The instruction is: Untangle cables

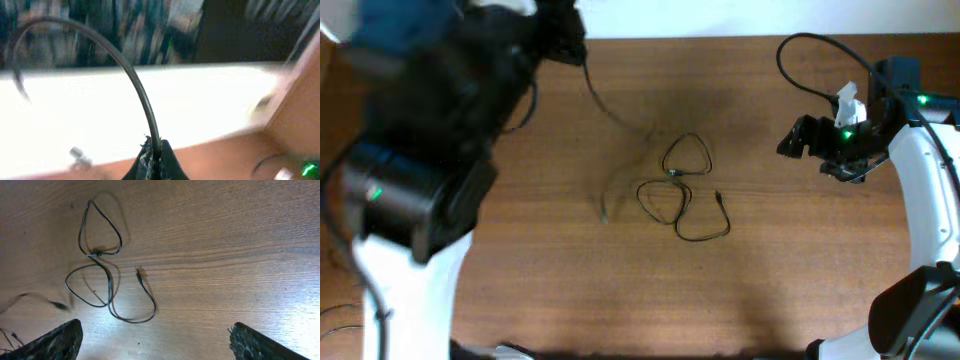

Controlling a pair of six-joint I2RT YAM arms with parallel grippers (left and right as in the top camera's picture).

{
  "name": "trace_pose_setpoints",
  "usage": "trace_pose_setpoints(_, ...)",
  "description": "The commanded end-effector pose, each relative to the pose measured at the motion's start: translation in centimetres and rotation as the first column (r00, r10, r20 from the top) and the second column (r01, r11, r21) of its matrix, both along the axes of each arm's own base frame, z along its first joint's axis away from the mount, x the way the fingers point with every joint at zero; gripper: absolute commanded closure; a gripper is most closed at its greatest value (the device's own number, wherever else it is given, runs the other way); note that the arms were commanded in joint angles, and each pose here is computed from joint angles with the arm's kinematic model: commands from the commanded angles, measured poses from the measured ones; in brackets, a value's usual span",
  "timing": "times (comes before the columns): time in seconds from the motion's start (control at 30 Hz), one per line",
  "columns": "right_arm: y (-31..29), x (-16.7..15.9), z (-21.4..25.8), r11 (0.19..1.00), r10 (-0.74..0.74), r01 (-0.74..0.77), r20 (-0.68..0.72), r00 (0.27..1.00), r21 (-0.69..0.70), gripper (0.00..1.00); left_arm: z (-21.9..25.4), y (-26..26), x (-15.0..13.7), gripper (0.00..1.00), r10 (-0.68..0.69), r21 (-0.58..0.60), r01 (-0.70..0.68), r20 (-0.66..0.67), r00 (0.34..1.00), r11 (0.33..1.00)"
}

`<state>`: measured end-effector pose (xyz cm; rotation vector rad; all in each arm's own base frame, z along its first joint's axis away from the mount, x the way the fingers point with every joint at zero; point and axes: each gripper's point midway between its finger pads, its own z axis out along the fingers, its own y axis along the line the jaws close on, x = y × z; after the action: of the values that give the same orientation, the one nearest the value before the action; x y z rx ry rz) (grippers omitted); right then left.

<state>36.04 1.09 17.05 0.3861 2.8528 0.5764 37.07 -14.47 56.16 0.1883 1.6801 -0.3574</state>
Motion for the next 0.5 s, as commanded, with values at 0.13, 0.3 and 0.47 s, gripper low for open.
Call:
trace_pose_setpoints(0.13, -0.4, -0.7, -0.1, 0.999, -0.001, 0.0, -0.018, 1.0, -0.042, 0.05, -14.4, 8.6, 8.2, 1.0, 0.506, 0.417, -0.372, -0.277, 0.817, 0.829)
trace_pose_setpoints(0.3, -0.4, -0.7, -0.1, 0.999, -0.001, 0.0, -0.02, 1.0, -0.041, 0.04, -21.1, 15.9, 9.2, 1.0, 0.653, 0.558, -0.393, -0.408, 0.638, 0.731)
trace_pose_setpoints(0.47, -0.4, -0.7, -0.1, 0.999, -0.001, 0.0, -0.02, 1.0, -0.041, 0.04, -32.7, 9.4, 9.4, 1.0, 0.366, 0.401, -0.046, -0.777, 0.512, 0.915)
